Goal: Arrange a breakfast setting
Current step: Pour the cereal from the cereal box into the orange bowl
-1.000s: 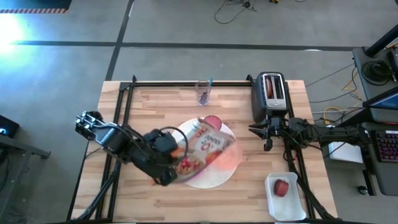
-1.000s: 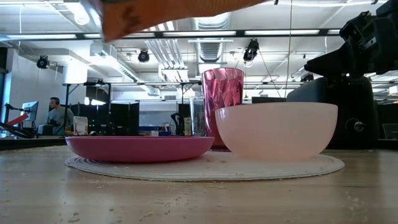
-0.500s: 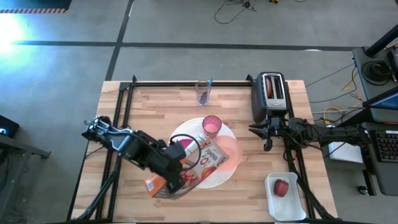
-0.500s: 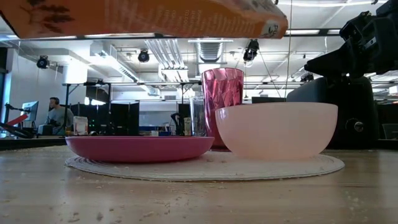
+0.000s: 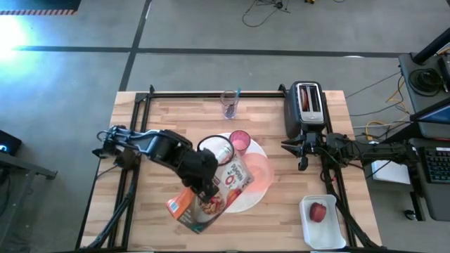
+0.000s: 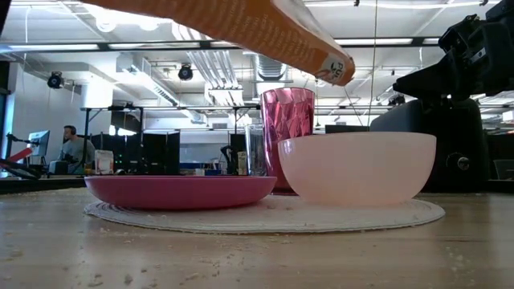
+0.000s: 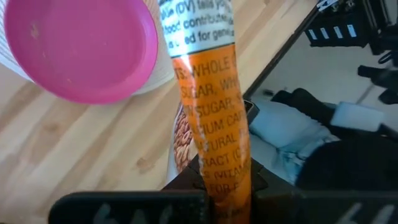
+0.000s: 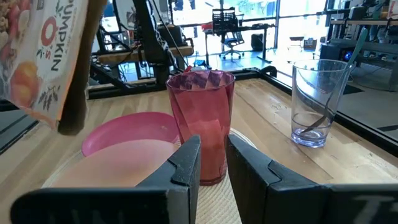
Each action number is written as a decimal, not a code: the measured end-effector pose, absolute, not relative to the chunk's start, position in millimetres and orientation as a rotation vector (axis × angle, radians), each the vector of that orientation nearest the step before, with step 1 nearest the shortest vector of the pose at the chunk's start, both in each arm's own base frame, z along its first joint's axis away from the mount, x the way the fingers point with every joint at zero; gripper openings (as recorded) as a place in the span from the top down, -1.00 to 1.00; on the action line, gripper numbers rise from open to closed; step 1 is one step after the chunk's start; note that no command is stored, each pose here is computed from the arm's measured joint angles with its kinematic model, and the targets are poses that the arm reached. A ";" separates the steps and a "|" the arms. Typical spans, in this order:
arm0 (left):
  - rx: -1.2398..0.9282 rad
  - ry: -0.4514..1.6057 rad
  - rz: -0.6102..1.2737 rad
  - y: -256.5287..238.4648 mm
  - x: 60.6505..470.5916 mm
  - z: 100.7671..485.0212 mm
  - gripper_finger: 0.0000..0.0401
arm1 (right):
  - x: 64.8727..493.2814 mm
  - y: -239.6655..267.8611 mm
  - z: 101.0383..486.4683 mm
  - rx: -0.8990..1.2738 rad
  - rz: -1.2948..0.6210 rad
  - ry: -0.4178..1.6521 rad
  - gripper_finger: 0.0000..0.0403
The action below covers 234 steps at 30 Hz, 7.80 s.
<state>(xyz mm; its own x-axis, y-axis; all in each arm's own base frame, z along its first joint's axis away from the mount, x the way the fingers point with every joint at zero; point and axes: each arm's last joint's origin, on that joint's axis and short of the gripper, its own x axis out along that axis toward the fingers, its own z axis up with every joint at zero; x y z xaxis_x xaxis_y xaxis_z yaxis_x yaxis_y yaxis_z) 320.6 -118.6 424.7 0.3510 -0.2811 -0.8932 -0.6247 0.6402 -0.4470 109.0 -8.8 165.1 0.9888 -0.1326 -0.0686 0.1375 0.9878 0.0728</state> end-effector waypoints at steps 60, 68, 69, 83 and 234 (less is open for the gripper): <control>-1.667 1.187 0.482 -54.3 378.0 412.4 1.00 | 109.1 -8.8 165.1 0.077 -0.136 0.064 0.66; -1.750 1.154 0.507 -53.5 381.2 414.0 1.00 | 109.1 -8.8 165.1 0.077 -0.136 0.064 0.66; -1.753 1.151 0.505 -53.5 381.6 414.2 1.00 | 109.1 -8.8 165.1 0.077 -0.136 0.064 0.66; -1.830 1.141 0.526 -52.7 387.0 410.5 1.00 | 109.0 -8.8 165.1 0.077 -0.136 0.064 0.66; 0.007 0.319 1.196 -60.3 237.6 332.7 1.00 | 109.4 -8.8 164.6 0.075 -0.136 0.070 0.66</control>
